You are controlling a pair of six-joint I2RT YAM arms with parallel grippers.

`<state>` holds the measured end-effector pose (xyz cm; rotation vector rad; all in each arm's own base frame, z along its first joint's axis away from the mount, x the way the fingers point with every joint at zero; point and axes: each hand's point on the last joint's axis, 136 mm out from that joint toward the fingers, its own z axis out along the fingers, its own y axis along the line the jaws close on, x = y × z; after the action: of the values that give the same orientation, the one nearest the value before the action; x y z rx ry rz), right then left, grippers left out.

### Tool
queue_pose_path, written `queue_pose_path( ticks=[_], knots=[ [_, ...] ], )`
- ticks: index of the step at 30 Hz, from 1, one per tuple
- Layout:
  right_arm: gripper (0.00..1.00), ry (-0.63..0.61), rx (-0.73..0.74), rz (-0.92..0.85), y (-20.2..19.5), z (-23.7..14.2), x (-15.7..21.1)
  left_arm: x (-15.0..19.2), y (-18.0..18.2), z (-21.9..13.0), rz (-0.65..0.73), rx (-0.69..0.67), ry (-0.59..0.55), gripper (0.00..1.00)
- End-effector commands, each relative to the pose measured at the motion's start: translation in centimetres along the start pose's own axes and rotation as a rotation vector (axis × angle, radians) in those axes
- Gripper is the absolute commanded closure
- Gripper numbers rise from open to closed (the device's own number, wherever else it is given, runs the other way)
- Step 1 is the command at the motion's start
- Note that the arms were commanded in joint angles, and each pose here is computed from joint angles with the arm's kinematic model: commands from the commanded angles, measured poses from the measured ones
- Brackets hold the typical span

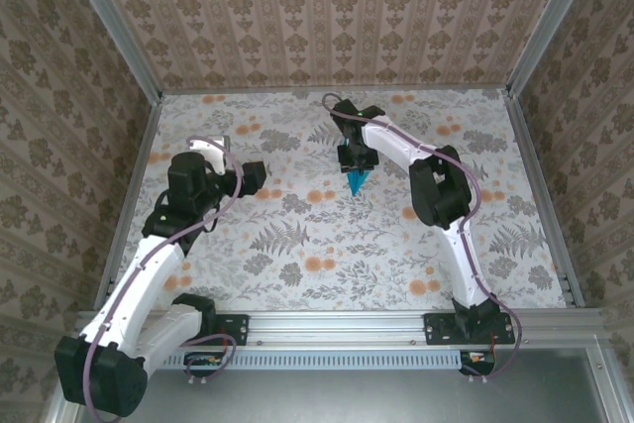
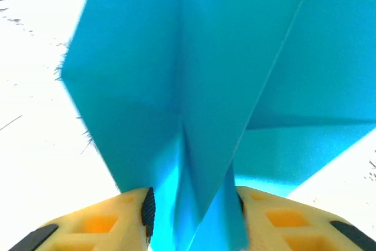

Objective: Fold a paper plane with a square sheet of paper (fold left side to right side)
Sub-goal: Place the paper plane at the center of the table, then reset both arms

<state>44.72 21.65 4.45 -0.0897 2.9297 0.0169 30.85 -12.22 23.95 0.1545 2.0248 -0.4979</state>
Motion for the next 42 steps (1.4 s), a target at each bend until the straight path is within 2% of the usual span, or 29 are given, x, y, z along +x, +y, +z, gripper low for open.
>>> queue_pose_path(
  ticks=[1, 5, 12, 17, 21, 24, 30, 37, 42],
  knots=[
    [0.56, -0.058, 0.02, -0.022, -0.6, -4.3, 0.1, -1.1, 0.2, -0.4, -0.042, -0.022, -0.007, 0.0],
    [0.51, -0.104, 0.022, -0.028, -1.1, -7.0, 1.1, -1.3, 0.5, -0.4, -0.065, -0.034, -0.012, 0.0],
    [0.44, -0.287, -0.006, 0.003, -3.4, -13.7, 3.4, -1.7, 2.0, -0.6, -0.092, -0.11, -0.038, 0.0],
    [0.3, -0.416, -0.021, 0.028, -6.0, -17.0, 5.4, -1.9, 3.0, -0.4, -0.07, -0.163, -0.043, 0.0],
    [0.14, -0.528, -0.038, 0.065, -8.5, -19.0, 6.7, -2.2, 3.7, -0.1, -0.052, -0.196, -0.026, 0.0],
    [0.01, -0.593, -0.003, 0.095, -11.0, -19.4, 7.6, -2.4, 4.5, 0.0, -0.04, -0.231, -0.025, 0.0],
    [0.0, -0.7, 0.101, 0.176, -16.2, -18.6, 8.5, -2.6, 6.4, -0.1, 0.014, -0.315, -0.055, 0.0],
    [0.0, -0.801, 0.207, 0.217, -21.0, -15.2, 9.4, -2.1, 7.9, -0.4, 0.111, -0.388, -0.075, 0.0],
    [0.0, -0.873, 0.23, 0.25, -23.1, -12.3, 10.0, -0.9, 8.8, -0.2, 0.178, -0.424, -0.043, 0.0]
  ],
)
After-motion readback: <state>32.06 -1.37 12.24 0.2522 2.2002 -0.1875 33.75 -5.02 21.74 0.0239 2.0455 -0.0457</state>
